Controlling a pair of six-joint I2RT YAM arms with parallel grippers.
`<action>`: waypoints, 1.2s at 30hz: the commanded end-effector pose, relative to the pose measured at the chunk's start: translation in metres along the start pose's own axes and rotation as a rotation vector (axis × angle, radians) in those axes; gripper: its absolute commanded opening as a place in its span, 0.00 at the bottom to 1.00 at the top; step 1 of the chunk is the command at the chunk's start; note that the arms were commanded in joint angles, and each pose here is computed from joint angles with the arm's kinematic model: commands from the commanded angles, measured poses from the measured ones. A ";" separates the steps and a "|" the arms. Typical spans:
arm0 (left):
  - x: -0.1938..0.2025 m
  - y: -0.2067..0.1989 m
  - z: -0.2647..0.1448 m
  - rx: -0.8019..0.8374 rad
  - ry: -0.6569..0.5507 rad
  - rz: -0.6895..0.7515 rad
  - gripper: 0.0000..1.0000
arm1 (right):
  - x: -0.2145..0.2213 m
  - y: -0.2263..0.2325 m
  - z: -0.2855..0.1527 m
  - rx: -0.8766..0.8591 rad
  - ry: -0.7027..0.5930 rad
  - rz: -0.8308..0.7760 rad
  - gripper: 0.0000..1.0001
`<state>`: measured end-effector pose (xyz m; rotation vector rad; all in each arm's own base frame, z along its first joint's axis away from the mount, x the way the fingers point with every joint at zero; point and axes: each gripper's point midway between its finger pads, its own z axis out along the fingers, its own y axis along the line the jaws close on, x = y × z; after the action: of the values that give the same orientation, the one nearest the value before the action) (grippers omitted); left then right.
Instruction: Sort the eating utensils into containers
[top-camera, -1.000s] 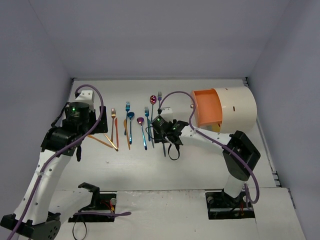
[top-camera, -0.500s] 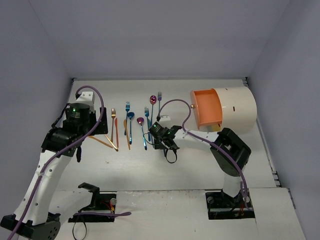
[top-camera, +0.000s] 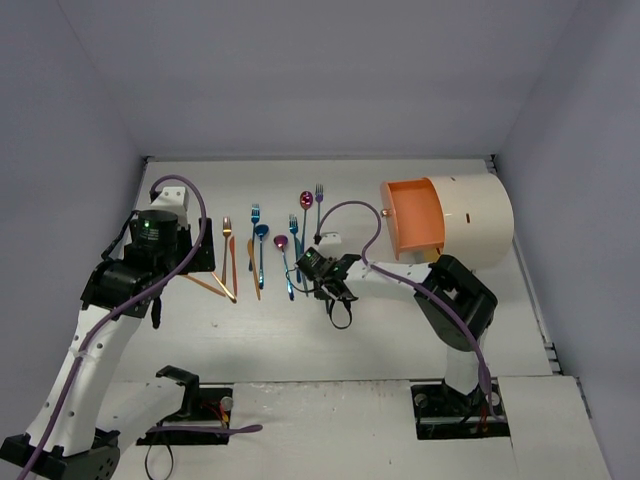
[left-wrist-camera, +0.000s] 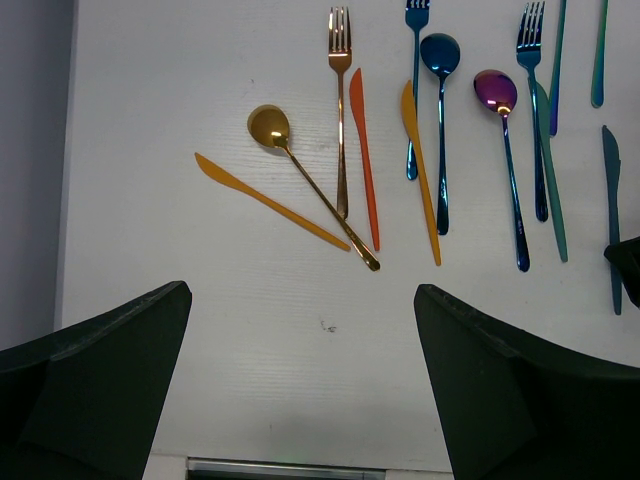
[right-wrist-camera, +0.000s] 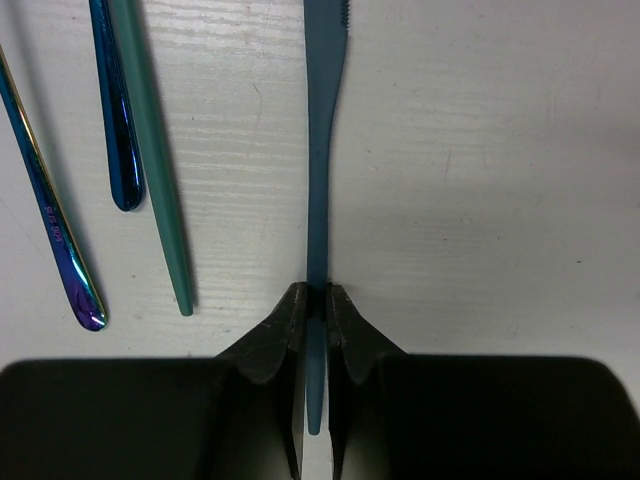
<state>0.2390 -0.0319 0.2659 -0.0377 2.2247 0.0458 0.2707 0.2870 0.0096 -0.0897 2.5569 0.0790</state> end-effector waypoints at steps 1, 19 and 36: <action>-0.010 0.000 -0.005 0.005 -0.039 -0.014 0.93 | -0.027 0.000 -0.025 -0.004 -0.096 -0.012 0.00; -0.022 -0.006 -0.010 0.037 -0.059 -0.027 0.93 | -0.232 -0.060 -0.216 -0.046 -0.618 0.174 0.00; -0.019 -0.010 -0.003 0.045 -0.029 -0.011 0.93 | -0.225 -0.185 -0.194 0.072 -0.537 0.301 0.00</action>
<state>0.2399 -0.0376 0.2642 -0.0197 2.2422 0.0169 0.3732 0.0980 0.2857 0.3467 2.0171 0.0667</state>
